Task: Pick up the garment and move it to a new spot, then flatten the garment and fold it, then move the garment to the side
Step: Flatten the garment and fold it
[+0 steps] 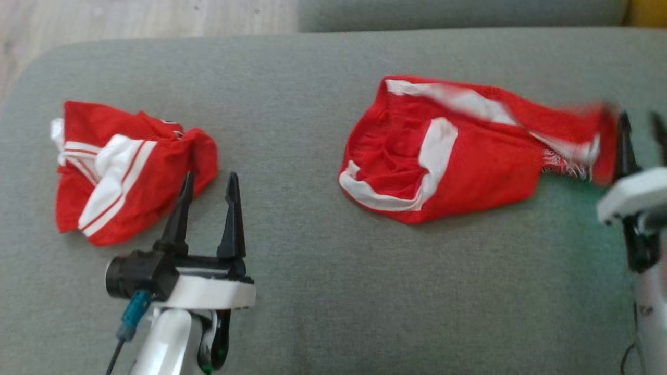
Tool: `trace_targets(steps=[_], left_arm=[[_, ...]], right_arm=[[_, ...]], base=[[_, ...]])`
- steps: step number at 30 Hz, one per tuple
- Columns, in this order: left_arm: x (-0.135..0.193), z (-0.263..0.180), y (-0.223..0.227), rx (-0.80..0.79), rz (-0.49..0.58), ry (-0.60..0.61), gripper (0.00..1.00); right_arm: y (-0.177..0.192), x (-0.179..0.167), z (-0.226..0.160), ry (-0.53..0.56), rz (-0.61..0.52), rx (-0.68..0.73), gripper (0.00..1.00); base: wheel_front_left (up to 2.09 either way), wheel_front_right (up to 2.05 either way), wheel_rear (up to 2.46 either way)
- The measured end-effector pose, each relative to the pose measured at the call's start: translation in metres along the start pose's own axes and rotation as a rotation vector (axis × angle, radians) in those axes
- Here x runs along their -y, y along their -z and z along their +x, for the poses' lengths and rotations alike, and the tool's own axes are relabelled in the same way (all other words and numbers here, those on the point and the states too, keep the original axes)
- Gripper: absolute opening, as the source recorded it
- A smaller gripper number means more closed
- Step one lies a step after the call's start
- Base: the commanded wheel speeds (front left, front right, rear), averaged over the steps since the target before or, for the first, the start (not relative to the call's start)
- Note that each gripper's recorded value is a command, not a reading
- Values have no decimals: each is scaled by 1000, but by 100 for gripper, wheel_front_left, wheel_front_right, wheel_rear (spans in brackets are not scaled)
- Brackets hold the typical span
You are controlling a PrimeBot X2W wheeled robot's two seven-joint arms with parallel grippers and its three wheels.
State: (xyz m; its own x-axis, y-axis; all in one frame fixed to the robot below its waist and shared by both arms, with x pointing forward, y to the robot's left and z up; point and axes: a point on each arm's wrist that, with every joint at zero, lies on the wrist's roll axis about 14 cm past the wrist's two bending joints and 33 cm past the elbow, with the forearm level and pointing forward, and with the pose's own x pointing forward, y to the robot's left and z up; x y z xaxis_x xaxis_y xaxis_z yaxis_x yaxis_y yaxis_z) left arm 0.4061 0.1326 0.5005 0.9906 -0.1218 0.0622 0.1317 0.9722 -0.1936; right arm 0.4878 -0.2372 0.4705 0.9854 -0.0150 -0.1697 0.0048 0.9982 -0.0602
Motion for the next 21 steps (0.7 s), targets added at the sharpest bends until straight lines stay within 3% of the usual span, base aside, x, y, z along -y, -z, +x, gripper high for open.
trace_targets(steps=[2,7,15,21], left_arm=[[4,7,1,0,0,16,100],[16,17,5,-6,-3,55,100],[32,21,-1,15,-15,104,100],[51,20,-11,43,-28,159,100]], right_arm=[[8,12,-5,56,15,2,100],[-7,-3,-10,67,35,88,100],[-60,-33,-27,-21,50,292,100],[-46,-57,-60,-90,129,294,100]], base=[[0,0,0],[0,0,0],[0,0,0],[0,0,0]])
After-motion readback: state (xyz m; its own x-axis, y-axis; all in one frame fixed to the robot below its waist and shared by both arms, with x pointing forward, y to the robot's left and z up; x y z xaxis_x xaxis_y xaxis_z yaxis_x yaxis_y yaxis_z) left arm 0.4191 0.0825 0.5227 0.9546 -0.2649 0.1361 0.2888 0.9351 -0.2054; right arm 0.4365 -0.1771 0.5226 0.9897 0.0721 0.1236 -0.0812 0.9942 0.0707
